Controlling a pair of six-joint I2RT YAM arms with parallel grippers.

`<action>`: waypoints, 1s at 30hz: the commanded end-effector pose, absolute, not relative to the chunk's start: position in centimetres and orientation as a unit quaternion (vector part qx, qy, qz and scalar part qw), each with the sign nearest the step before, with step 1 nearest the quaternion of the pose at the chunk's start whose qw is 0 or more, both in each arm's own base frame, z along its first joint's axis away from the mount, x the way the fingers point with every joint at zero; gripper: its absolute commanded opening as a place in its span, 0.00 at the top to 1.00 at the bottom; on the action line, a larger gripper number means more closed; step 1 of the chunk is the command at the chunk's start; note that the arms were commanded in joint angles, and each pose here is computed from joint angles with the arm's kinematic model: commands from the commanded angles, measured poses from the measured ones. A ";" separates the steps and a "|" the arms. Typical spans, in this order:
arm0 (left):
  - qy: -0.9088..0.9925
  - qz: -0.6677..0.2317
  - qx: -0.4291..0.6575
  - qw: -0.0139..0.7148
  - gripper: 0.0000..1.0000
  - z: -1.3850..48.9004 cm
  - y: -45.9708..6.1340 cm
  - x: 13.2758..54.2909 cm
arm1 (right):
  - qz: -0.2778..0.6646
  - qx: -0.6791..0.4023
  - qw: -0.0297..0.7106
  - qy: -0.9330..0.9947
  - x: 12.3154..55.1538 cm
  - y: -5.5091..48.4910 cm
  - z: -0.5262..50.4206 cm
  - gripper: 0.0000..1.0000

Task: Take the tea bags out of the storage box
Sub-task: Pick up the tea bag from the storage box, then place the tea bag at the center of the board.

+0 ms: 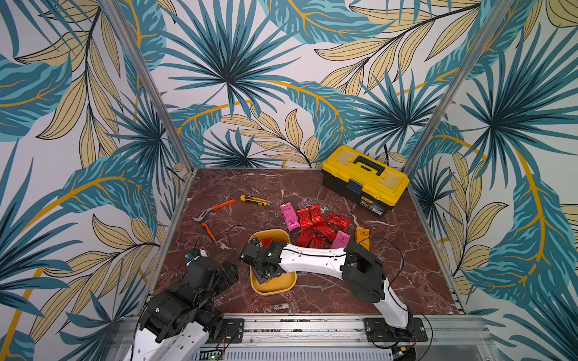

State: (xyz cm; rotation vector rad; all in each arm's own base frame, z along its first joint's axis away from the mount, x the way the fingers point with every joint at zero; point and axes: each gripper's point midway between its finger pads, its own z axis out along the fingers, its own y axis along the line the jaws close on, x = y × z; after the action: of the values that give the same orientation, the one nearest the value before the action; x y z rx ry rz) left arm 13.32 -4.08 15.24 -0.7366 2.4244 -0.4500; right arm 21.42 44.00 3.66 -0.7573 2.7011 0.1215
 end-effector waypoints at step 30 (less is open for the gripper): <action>0.929 -0.248 -0.147 0.233 0.05 17.3 -17.1 24.2 | 0.036 -0.121 0.269 0.955 25.5 27.6 13.8 0.44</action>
State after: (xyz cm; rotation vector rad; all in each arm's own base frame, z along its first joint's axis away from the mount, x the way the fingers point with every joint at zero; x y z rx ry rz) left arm 22.66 -14.53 15.63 -0.4662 2.6081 -0.5856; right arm 25.92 30.29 15.88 -0.3839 2.5310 0.1624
